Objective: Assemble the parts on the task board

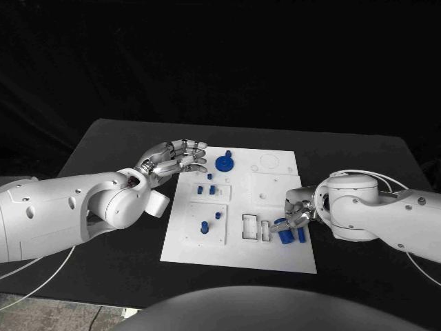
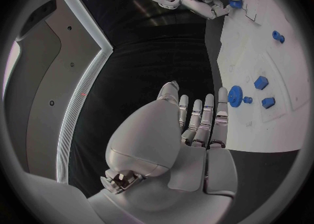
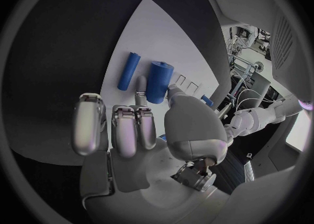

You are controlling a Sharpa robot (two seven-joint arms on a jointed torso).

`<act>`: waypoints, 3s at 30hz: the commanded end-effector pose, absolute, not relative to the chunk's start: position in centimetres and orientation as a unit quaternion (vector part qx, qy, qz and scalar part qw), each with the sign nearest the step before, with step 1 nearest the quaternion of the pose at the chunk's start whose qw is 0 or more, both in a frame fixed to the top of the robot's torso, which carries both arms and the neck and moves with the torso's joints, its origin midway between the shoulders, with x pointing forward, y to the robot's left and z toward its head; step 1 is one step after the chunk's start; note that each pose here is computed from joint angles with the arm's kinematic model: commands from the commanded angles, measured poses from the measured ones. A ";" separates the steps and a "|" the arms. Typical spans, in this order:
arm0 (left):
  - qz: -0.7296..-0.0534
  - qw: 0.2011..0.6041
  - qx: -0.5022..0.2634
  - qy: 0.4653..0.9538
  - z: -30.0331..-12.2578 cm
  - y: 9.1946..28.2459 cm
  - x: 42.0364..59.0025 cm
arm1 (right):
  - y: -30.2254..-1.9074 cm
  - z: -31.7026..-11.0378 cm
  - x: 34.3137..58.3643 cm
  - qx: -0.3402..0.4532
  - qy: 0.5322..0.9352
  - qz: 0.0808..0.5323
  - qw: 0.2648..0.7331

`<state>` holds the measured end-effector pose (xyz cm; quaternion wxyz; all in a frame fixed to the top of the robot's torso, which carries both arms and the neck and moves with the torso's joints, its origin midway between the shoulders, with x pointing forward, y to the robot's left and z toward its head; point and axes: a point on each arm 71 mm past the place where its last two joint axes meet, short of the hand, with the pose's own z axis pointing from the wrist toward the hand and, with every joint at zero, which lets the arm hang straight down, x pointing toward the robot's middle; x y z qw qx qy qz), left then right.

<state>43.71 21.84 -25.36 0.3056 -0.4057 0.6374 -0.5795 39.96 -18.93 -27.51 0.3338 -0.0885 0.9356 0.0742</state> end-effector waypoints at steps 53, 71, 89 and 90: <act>-0.586 0.279 -0.401 0.646 -25.6 20.9 43.5 | -17.1 -26.0 40.3 0.090 0.932 0.216 0.277; -0.585 0.275 -0.401 0.649 -25.7 20.7 43.5 | -15.9 -26.5 40.8 0.060 0.935 0.199 0.287; -0.583 0.275 -0.402 0.650 -25.7 20.9 43.5 | -15.0 -27.3 40.6 0.031 0.949 0.165 0.266; -0.583 0.275 -0.402 0.650 -25.7 20.9 43.5 | -15.0 -27.4 40.6 0.031 0.950 0.164 0.265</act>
